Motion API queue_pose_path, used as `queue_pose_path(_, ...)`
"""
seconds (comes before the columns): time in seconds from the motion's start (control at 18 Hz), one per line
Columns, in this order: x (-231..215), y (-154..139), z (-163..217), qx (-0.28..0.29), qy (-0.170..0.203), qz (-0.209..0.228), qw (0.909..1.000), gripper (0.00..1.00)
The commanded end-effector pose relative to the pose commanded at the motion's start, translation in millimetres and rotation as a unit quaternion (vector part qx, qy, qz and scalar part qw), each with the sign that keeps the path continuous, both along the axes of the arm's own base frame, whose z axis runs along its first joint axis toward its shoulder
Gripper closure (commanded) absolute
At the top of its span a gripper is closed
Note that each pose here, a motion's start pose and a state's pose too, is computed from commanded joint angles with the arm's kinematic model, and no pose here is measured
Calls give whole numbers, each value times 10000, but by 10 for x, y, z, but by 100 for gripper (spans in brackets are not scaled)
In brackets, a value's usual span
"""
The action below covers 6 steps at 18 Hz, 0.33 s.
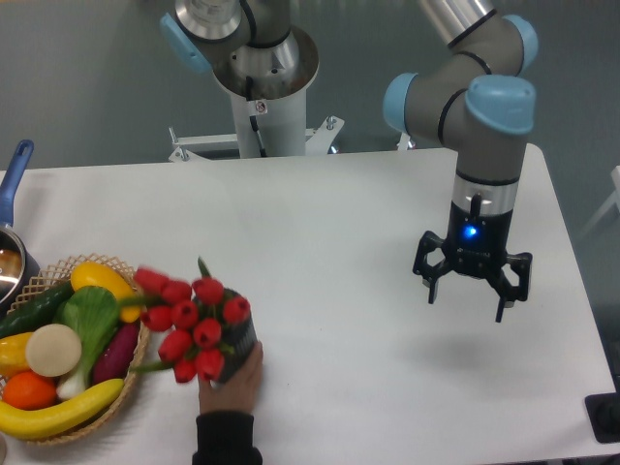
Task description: Insert the flowers into the vase
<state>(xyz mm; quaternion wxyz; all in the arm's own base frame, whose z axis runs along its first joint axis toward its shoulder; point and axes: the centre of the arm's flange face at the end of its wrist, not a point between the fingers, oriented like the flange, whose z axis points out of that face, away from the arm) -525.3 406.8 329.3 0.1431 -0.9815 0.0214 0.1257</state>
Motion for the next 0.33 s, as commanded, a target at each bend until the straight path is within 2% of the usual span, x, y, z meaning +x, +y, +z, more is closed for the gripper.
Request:
queue_pose_path(0.17,-46,3,86,-276,-164,-282,9991,0)
queue_pose_path(0.22,-90,-32,66,-652,-262,-259,9972,0)
queue_pose_path(0.33,-60,65,62,-974,-259,-306,9944,0)
